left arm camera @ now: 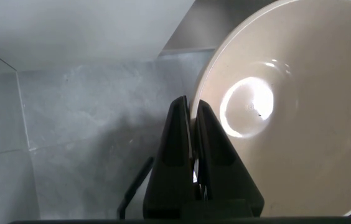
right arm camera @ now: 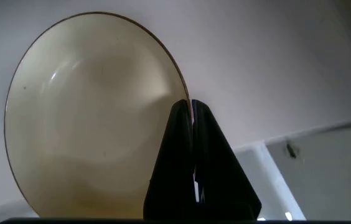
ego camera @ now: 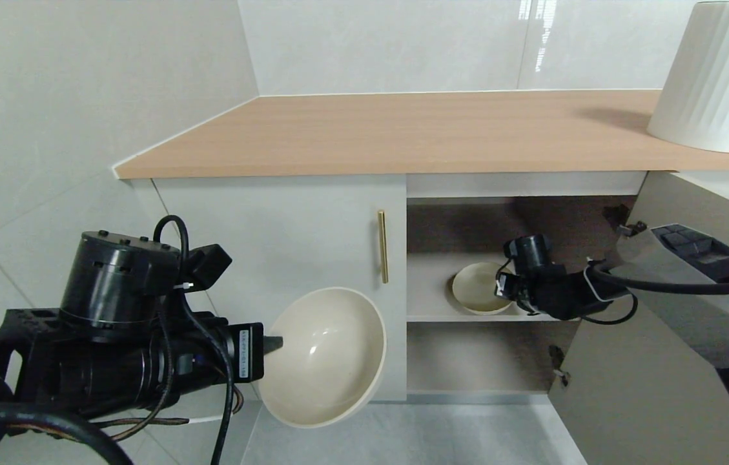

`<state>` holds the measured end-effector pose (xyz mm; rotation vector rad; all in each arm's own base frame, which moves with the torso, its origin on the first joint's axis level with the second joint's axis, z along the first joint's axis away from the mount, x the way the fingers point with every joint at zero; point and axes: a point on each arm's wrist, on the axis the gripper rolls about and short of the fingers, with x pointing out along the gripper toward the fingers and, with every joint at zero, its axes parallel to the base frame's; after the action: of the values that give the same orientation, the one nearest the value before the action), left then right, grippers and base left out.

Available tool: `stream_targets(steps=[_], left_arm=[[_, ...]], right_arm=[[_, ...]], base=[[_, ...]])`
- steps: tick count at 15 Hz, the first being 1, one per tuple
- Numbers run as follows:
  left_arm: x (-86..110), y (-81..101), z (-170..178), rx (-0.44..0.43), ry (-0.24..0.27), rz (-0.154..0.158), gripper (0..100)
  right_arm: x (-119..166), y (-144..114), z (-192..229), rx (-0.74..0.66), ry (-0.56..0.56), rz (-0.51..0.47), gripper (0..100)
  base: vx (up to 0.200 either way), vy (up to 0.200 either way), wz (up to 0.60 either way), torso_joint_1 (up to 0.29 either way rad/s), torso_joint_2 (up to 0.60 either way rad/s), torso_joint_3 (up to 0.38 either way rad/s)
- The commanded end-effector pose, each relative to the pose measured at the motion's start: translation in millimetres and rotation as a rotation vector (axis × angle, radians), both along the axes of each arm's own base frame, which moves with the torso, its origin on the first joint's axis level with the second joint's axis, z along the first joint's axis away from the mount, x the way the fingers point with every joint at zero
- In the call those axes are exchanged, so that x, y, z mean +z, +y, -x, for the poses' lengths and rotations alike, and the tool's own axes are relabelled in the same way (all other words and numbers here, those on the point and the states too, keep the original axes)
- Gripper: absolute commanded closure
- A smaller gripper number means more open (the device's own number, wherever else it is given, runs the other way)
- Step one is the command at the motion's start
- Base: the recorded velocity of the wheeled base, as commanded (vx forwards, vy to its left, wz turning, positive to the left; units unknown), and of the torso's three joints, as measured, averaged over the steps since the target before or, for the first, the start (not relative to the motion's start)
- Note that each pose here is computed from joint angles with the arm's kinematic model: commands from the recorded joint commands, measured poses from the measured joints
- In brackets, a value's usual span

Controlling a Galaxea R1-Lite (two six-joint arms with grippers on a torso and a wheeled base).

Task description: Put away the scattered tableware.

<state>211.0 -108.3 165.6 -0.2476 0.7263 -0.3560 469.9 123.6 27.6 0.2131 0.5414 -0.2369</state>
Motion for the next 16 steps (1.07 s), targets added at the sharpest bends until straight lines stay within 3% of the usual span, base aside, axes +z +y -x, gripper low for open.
stream_targets(steps=[1,12,13,16], left_arm=[[-1.2,-0.3,-1,0.0,0.004,-0.002,100],[-0.8,-0.2,-1,0.001,0.003,-0.001,100],[-0.8,-0.2,-1,0.001,0.003,-0.001,100],[-1.2,-0.3,-1,0.0,0.004,-0.002,100]], right_arm=[[-9,-2,-7,-0.016,0.0,0.003,100],[-11,-1,-23,-0.066,-0.056,0.012,100],[-10,-1,-23,-0.069,-0.06,0.011,0],[-7,-1,-24,-0.08,-0.071,-0.009,0]], base=[[0.0,0.0,0.0,0.0,0.0,0.0],[0.0,0.0,0.0,0.0,0.0,0.0],[0.0,0.0,0.0,0.0,0.0,0.0],[0.0,0.0,0.0,0.0,0.0,0.0]])
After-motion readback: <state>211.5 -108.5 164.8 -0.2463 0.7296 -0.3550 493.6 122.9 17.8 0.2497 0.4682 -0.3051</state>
